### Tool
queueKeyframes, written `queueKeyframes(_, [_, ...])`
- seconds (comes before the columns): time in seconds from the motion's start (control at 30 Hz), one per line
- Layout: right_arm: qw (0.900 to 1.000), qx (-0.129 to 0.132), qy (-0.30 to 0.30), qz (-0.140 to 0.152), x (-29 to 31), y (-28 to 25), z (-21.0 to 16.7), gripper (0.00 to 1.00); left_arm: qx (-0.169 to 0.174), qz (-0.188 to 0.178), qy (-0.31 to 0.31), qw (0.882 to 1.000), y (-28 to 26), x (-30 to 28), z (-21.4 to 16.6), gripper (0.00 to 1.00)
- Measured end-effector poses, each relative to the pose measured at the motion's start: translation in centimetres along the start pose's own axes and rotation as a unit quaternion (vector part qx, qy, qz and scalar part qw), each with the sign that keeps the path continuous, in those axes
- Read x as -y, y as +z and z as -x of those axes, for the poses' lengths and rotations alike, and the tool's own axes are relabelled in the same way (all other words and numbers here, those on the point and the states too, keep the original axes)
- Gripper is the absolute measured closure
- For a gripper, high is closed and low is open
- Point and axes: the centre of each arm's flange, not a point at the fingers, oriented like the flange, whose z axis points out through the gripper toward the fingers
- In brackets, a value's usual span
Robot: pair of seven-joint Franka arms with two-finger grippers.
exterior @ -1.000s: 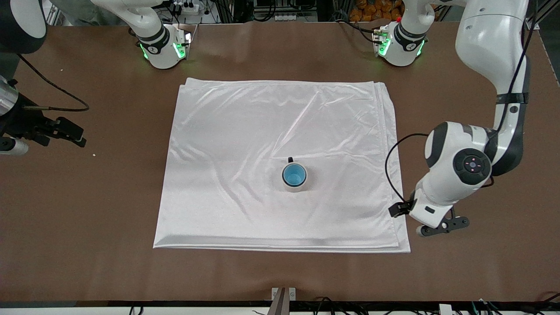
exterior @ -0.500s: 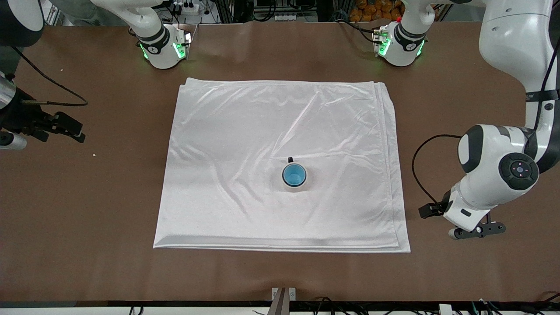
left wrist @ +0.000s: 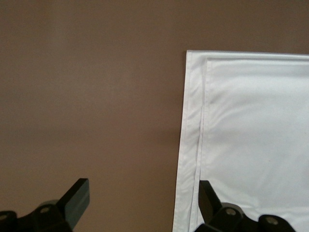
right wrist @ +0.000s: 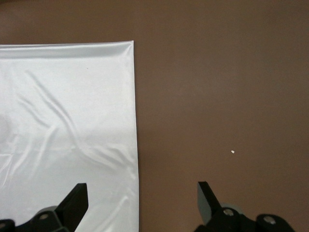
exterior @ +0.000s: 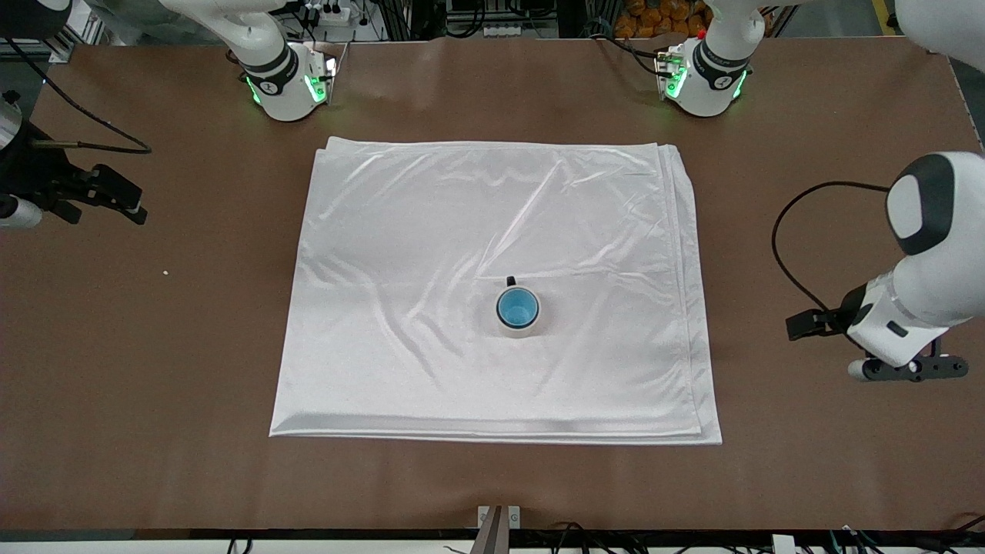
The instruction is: Place blue cup into white mug on cloth
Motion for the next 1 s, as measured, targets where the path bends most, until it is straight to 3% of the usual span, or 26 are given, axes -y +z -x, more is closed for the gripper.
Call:
queueKeyframes(0.3, [1.000,-0.001,-0.001,0.000,0.0,-0.2,0.5,0.00,-0.016,-0.006,0.008,1.000,-7.0,-0.4,5.0,0.00])
queueKeyframes(0.6, [1.000,-0.006,0.000,0.000,-0.1,0.0,0.4,0.00,0.007,-0.018,0.014,1.000,-12.2,0.2,10.3,0.00])
queueKeyframes(1.0, [1.000,-0.008,-0.002,0.001,-1.6,0.6,-0.3,0.00,0.020,-0.007,0.022,1.000,-14.8,0.0,13.1,0.00])
